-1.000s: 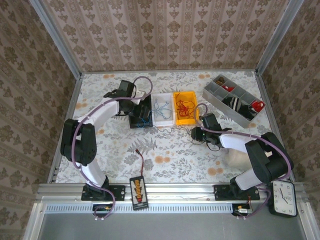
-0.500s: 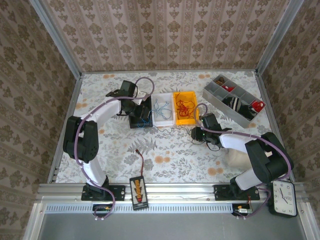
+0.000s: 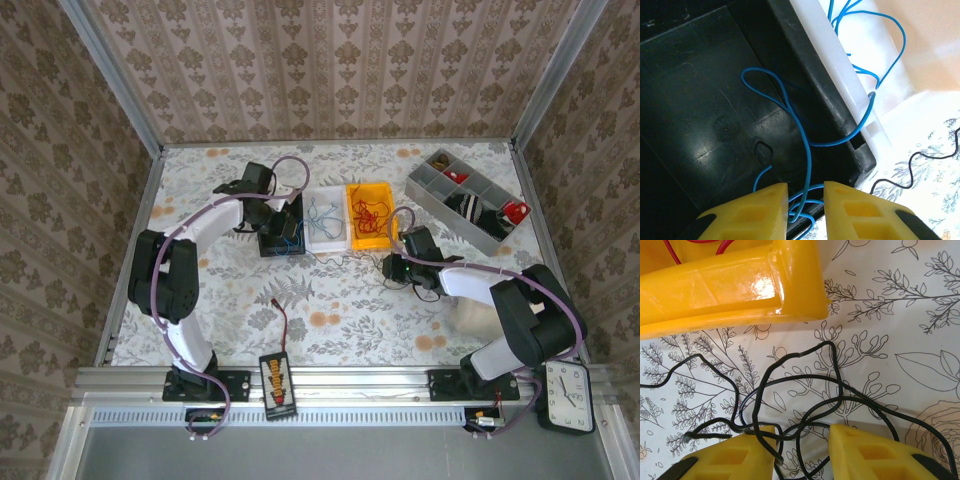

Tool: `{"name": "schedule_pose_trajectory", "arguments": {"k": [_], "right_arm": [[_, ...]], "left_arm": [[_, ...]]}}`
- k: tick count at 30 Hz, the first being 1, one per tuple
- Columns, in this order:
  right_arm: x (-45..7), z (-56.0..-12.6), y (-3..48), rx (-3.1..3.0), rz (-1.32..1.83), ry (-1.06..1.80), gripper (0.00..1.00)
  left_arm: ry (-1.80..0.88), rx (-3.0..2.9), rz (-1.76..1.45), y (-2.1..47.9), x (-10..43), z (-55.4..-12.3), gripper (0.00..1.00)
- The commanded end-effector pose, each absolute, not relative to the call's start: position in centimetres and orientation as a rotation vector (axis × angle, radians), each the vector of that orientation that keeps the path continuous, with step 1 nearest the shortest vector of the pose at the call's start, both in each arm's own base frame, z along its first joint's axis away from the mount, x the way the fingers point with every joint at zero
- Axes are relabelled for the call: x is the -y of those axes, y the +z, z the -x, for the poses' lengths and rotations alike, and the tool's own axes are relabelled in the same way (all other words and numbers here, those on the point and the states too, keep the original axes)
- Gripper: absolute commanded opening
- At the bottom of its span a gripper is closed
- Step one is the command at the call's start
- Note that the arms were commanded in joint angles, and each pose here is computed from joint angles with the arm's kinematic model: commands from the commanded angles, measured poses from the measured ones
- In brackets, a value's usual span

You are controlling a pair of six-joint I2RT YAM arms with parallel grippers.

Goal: Untangle the cables

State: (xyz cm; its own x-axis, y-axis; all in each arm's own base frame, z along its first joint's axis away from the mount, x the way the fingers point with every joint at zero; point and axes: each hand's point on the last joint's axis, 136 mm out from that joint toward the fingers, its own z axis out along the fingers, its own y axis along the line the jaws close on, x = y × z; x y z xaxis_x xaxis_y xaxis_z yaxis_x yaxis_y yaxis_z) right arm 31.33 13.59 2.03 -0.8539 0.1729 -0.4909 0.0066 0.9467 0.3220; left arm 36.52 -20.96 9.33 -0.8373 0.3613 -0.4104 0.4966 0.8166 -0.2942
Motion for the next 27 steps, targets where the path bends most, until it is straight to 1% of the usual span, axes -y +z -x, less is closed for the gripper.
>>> {"name": "schedule_pose_trajectory", "arguments": {"k": [1,3,6,10,13,17,21,27], "right_arm": [[-12.0,-29.1,-0.4,-2.685,-0.161,0.327,0.36],[-12.0,-29.2,-0.4,-2.682,-0.161,0.33,0.36],[-12.0,-29.2,-0.3,-2.681,-0.161,0.329,0.36],[-12.0,-29.2,-0.3,-2.682,-0.159,0.328,0.36],[-12.0,-29.2,-0.3,-2.682,-0.159,0.328,0.36],[-12.0,-29.1,-0.3,-2.681,-0.159,0.33,0.36],[-12.0,-29.2,-0.3,-2.68,-0.161,0.33,0.36],[-12.2,-29.3,-0.6,-2.692,-0.154,0.339,0.36]], "left_arm": [[-0.583,-2.664,-0.701,9.7,21.3,-36.1,0.26],[-0.578,-2.673,-0.703,9.5,21.2,-35.9,0.25],[-0.577,-2.682,-0.705,9.3,21.1,-35.8,0.19],[-0.559,-2.667,-0.697,10.0,21.0,-36.1,0.01],[-0.516,-2.612,-0.685,12.2,20.7,-36.5,0.0],[-0.497,-2.426,-0.669,17.9,20.4,-36.2,0.0],[-0.566,-2.189,-0.656,25.1,20.5,-34.2,0.0],[-0.62,-1.924,-0.588,33.3,19.5,-30.9,0.0]]}}
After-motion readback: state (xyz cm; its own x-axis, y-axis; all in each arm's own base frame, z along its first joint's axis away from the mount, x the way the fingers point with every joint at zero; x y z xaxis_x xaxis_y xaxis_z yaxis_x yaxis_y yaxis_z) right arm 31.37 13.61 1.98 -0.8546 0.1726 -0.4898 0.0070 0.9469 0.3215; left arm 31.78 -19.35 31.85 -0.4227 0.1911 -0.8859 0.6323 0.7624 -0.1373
